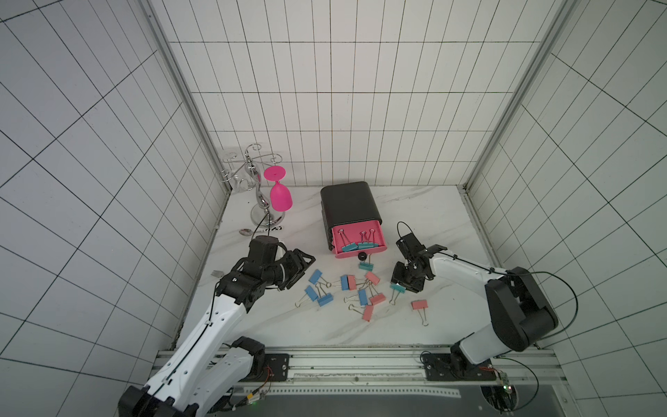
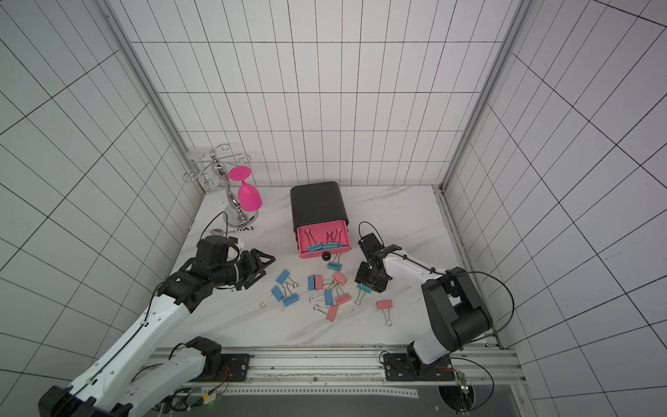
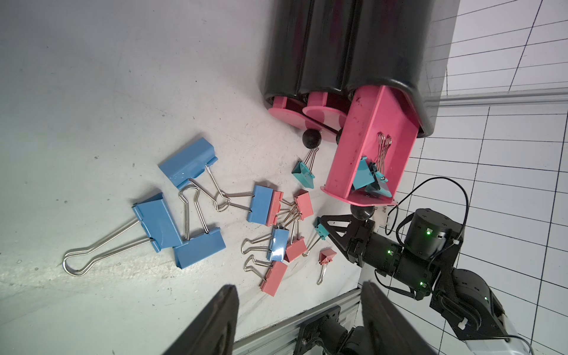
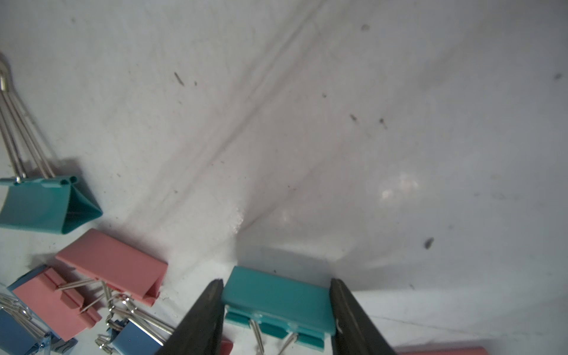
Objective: Put the binder clips in the drawer according to color
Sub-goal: Pick up the binder clip at the center of the board, then place the binder clip in the drawer.
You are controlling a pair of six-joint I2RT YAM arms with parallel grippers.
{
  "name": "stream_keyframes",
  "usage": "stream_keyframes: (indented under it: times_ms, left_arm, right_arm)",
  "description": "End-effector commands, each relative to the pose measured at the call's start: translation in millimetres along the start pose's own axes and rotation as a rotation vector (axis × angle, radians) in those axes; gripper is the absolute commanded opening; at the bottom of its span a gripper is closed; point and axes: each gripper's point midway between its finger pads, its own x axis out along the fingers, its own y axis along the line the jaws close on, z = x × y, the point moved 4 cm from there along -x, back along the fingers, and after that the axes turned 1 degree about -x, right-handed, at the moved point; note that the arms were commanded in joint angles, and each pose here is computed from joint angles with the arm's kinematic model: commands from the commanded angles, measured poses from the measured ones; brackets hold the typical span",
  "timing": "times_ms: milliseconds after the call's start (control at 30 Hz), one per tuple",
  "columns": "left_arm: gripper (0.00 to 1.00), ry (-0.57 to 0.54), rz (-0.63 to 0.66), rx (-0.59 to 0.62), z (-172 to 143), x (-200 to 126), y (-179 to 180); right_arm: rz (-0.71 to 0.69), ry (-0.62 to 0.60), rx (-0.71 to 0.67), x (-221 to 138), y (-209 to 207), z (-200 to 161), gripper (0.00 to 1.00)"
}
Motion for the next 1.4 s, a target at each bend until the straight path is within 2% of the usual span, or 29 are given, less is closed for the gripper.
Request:
stream_keyframes:
  times_ms: [0,367,733,1033,1367]
  left_arm:
    - [0.67,-0.010,-0.025,0.037,4,-7,-15]
    - [0.67,-0.021,-0.038,0.050,11,-15,-34]
    - [0.66,0.007,-0.021,0.041,17,-21,-56]
    - [0.67,-0.058,-0.040,0.068,33,-29,-80]
    - [0.67,-0.104,-0.069,0.073,54,-28,-85]
  right_arm:
    - [-0.014,-0.028,0.024,-13,-8,0,0.43]
    - [0.039,-0.161,0.029,-65,-11,13,0.39]
    - [0.193,-0.317,-0.001,-117,17,36,0.36]
    - [0.296,-0.345,-0.039,-141,45,49,0.34]
    - [0.340,-0.325,-0.093,-166,72,49,0.33]
